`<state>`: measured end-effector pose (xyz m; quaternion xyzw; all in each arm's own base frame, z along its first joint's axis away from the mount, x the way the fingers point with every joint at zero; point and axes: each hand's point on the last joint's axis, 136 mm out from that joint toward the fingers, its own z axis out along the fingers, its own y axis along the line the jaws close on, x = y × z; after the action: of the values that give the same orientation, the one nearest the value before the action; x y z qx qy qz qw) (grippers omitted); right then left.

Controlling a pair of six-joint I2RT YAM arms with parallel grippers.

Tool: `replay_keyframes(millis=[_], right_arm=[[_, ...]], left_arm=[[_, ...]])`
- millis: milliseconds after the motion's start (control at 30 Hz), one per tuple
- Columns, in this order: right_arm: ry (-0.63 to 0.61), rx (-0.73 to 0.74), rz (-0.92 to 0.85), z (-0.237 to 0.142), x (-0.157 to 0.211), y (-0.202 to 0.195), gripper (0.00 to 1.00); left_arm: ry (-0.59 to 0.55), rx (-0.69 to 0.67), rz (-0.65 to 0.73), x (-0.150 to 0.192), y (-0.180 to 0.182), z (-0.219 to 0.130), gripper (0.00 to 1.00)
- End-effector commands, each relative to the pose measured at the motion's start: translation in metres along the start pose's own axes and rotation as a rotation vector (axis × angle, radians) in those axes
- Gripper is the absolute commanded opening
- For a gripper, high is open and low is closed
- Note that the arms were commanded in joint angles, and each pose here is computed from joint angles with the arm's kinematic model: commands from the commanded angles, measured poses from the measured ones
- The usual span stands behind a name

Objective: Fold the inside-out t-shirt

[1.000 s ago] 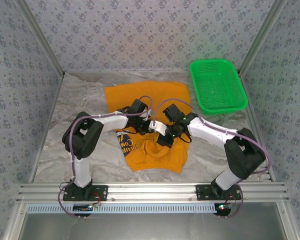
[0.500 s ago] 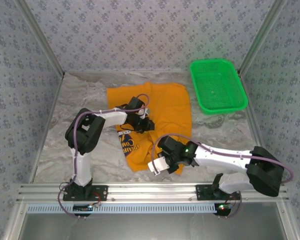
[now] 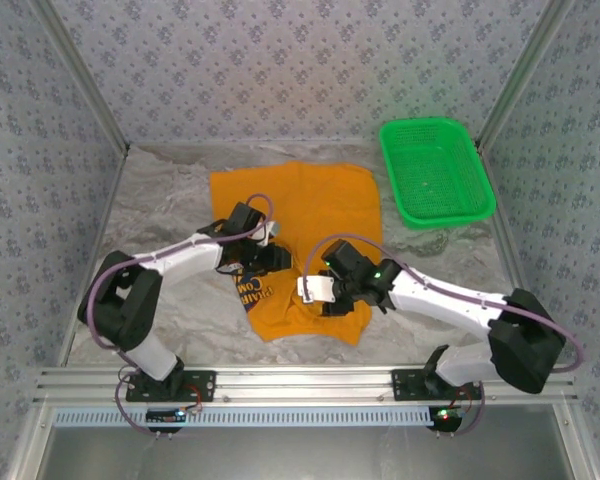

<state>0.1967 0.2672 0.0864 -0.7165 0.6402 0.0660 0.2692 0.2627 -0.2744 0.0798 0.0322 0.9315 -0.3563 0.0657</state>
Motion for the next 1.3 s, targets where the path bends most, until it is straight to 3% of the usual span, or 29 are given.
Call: replay_keyframes(millis=[0,100,167,267,333,400,467,567,700,767,900,1033,1100,1200,1267], right_arm=[[0.041,0.046,0.096,0.016,0.006,-0.014,0.47],[0.008,0.022,0.161,0.015,0.003,-0.019,0.08],[-0.067,-0.020,0.190,0.003,-0.004,-0.018,0.00],[-0.174,0.032,0.314,-0.022,-0.004,-0.038,0.00],[-0.265,0.033,0.430,-0.040,-0.003,-0.050,0.00],[-0.288,0.017,0.490,-0.043,0.004,-0.050,0.11],[-0.222,0.032,0.550,-0.037,0.022,-0.051,0.28],[-0.156,0.059,0.589,-0.035,0.037,-0.053,0.39],[-0.216,0.125,0.635,-0.049,0.031,-0.071,0.49],[-0.215,0.116,0.676,-0.049,0.034,-0.078,0.50],[-0.136,-0.014,0.707,-0.029,0.043,-0.067,0.47],[-0.183,-0.152,0.684,-0.017,0.028,-0.049,0.43],[-0.185,-0.181,0.691,-0.013,0.026,-0.047,0.31],[-0.151,-0.198,0.714,-0.005,0.030,-0.049,0.05],[-0.127,-0.170,0.747,-0.001,0.036,-0.057,0.00]], left_arm=[[0.047,0.035,0.008,0.022,-0.009,0.007,0.30],[0.083,0.040,0.026,0.034,-0.015,0.022,0.29],[0.096,0.056,0.019,0.037,-0.019,0.031,0.29],[0.106,0.091,0.057,0.039,-0.037,0.038,0.32],[0.095,0.109,0.096,0.035,-0.052,0.039,0.41],[0.083,0.137,0.126,0.032,-0.066,0.041,0.42],[0.079,0.144,0.141,0.030,-0.073,0.046,0.42],[0.102,0.137,0.151,0.030,-0.073,0.060,0.38],[0.138,0.098,0.206,0.046,-0.071,0.078,0.24],[0.150,0.093,0.222,0.056,-0.070,0.082,0.17],[0.120,0.110,0.228,0.067,-0.064,0.078,0.09],[0.044,0.110,0.264,0.066,-0.063,0.063,0.06],[0.011,0.113,0.286,0.064,-0.065,0.056,0.05],[-0.031,0.127,0.333,0.066,-0.069,0.048,0.04],[-0.060,0.130,0.367,0.067,-0.072,0.044,0.04]])
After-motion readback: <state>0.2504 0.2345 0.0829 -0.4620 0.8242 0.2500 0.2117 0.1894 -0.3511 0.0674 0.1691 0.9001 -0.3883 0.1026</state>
